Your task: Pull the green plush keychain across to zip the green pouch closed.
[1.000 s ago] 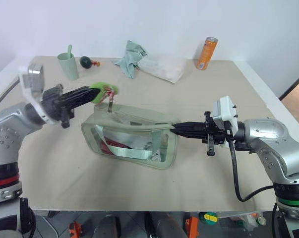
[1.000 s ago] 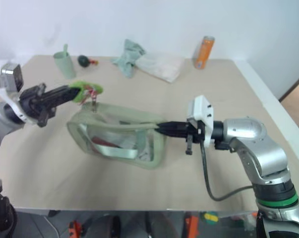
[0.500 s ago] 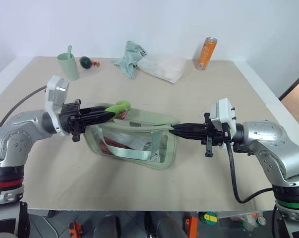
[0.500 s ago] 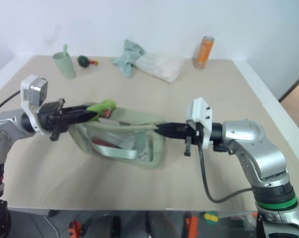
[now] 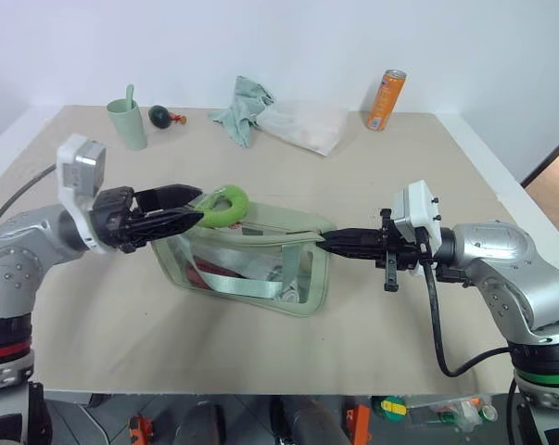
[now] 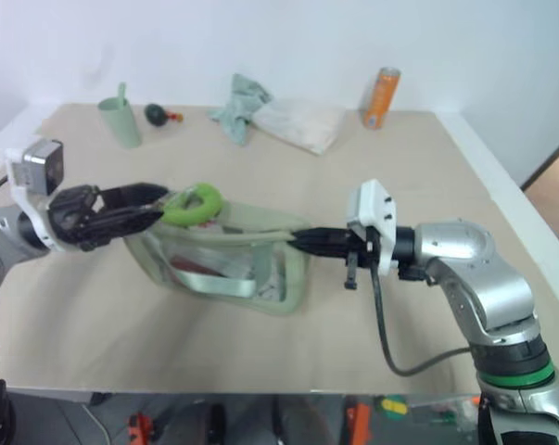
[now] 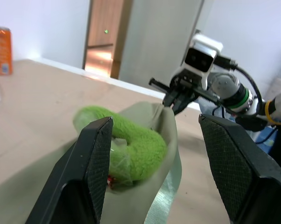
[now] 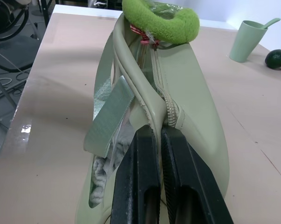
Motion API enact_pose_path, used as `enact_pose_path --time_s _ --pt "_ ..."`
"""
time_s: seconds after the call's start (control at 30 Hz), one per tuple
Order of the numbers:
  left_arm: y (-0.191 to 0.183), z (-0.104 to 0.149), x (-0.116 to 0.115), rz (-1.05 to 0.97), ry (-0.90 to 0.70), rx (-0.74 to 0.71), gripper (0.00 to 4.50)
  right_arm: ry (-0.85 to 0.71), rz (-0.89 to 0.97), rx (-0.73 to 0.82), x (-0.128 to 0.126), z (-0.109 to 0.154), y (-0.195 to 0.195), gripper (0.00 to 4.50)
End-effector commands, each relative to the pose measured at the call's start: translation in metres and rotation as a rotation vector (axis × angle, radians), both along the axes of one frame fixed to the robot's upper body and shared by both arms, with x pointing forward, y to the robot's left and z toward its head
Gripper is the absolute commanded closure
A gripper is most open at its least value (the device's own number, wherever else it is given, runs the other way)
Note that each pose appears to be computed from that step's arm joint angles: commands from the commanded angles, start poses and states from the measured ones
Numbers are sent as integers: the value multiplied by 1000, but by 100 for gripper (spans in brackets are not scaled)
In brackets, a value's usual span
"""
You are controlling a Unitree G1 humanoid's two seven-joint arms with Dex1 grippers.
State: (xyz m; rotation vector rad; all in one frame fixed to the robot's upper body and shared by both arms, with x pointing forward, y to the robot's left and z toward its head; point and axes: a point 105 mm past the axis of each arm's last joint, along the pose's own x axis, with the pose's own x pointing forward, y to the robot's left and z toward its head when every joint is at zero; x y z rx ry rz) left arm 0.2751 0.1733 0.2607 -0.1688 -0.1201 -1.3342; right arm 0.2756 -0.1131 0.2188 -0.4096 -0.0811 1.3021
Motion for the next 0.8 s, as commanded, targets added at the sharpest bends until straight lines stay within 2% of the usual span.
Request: enact_pose_path --time_s 0.03,0.17,0.3,0.43,0.8 --pt "30 20 -1 99 -41 -45 146 -33 18 3 -2 6 4 450" --pt "47 12 -3 150 -19 -15 146 -32 21 1 -2 6 4 450" --pt "59 -23 -2 204 67 66 146 -31 24 3 -1 6 4 450" --pt "58 -38 -2 207 102 86 146 -32 27 4 -1 7 5 450" --pt "49 -62 7 197 172 95 146 -38 19 1 -3 9 4 450"
